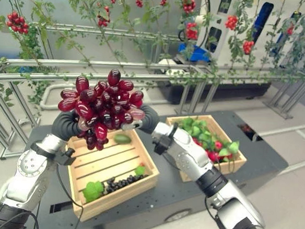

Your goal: Pick up the fruits from the basket on one side to the basket on the other side

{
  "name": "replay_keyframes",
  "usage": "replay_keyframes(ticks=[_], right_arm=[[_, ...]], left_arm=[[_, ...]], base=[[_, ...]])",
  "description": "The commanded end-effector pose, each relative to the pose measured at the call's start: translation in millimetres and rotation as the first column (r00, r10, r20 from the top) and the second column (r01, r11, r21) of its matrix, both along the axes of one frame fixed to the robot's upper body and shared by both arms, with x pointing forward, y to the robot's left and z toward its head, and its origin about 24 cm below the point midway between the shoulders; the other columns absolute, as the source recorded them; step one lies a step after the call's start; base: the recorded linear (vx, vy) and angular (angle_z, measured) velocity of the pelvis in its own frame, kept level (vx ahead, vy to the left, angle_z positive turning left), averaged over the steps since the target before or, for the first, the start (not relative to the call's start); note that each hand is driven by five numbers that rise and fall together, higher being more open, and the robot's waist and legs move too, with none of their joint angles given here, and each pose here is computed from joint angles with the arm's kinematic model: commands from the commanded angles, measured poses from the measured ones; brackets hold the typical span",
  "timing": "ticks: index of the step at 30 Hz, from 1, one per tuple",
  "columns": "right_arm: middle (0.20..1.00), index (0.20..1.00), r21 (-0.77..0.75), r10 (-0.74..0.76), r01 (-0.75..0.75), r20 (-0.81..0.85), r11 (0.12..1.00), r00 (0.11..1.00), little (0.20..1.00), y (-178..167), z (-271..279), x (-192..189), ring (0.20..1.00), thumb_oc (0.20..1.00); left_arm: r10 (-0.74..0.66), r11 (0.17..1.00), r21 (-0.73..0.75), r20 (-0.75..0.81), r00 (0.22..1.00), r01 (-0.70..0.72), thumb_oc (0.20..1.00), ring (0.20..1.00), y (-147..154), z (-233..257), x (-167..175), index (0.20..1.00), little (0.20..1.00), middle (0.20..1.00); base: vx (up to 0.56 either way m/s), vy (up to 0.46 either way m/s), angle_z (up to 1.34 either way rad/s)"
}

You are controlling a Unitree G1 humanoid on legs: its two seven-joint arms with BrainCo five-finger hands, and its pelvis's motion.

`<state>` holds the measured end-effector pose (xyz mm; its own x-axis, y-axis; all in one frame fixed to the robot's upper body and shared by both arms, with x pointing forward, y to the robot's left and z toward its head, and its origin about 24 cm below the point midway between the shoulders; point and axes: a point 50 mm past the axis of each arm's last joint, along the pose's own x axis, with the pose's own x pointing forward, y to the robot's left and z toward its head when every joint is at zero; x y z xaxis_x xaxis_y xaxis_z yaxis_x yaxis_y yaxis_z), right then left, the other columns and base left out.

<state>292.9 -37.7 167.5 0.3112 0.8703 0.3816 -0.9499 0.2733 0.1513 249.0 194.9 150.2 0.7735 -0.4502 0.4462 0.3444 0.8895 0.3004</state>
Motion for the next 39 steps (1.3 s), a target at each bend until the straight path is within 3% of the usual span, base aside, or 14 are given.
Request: replay_keyframes(ticks=[1,18,25,39], right_arm=[[1.0,1.0,0.064,0.179,-0.19,0.151,0.98,0.972,1.0,40,40,-20,1.0,1.0],[1.0,1.0,0.127,0.136,-0.17,0.238,0.977,0.962,1.0,43,73,-15,1.0,1.0],[1.0,1.0,0.165,0.101,-0.147,0.259,0.975,0.961,1.0,40,84,-13,1.0,1.0],[1.0,1.0,0.347,-0.084,0.062,0.047,0.936,0.995,1.0,2,48,1,1.0,1.0]], left_arm=[[-0.084,0.993,0.085,0.055,0.995,0.079,0.2,0.2,-23,6,9,0.2,0.2,0.2],[-0.042,0.994,0.098,-0.082,0.996,0.05,0.2,0.2,-17,-24,13,0.2,0.2,0.2],[-0.033,0.999,0.027,-0.087,0.996,0.035,0.2,0.2,-17,-26,12,0.2,0.2,0.2],[0.127,0.977,-0.173,-0.006,0.992,-0.126,0.2,0.2,3,-11,9,0.2,0.2,0.2]], base=[[0.01,0.006,-0.08],[0.0,0.006,-0.08],[0.0,0.002,-0.01],[0.0,0.005,-0.02]])
